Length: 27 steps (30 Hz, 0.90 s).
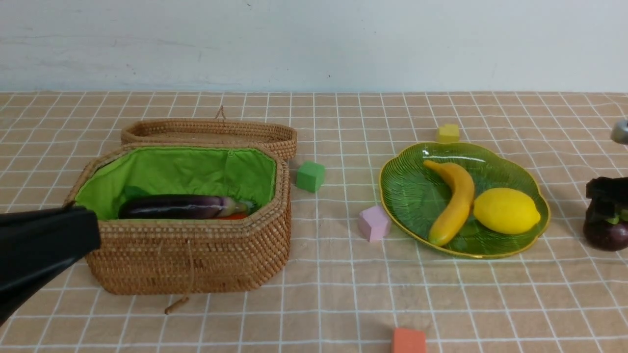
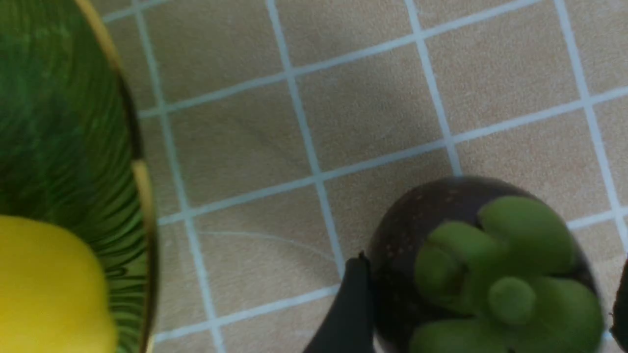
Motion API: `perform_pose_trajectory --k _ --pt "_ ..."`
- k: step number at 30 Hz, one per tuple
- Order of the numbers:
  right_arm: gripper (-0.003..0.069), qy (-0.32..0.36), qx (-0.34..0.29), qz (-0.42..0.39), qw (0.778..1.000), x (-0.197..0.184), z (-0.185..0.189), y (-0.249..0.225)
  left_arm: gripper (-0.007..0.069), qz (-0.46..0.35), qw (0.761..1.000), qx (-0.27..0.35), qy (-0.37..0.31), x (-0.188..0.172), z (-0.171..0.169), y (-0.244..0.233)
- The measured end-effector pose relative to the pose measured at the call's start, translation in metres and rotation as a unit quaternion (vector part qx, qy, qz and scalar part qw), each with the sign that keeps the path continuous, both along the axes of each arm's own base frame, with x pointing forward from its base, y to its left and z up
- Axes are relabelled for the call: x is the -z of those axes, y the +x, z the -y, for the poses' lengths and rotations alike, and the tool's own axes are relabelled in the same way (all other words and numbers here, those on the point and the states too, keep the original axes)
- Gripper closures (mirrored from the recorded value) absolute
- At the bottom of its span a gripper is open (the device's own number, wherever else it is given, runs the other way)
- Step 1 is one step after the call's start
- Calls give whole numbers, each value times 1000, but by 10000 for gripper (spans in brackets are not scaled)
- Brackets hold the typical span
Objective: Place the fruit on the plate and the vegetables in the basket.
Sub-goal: Use the right arm to grab a mangosteen and put it into the right plate
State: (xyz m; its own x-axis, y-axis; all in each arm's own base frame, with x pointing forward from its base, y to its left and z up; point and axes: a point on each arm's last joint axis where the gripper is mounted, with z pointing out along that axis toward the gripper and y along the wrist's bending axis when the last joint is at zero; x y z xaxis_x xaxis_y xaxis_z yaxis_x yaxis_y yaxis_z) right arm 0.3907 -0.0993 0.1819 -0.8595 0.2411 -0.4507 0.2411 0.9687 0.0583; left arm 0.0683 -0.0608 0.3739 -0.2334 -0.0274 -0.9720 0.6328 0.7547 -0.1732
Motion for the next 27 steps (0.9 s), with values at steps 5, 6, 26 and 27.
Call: perform_pose_trajectory --k 5,6,26,27 --pt "18 -8 -10 -16 1000 20 2 4 622 0 1000 0 0 0 0 0" --pt "40 -9 -10 -17 1000 22 3 4 622 0 1000 0 0 0 0 0" --pt "83 124 -206 110 964 -84 -142 -12 622 2 1000 -1 3 0 0 0" --pt "83 121 -233 123 957 -79 -163 -9 622 2 1000 -1 3 0 0 0"
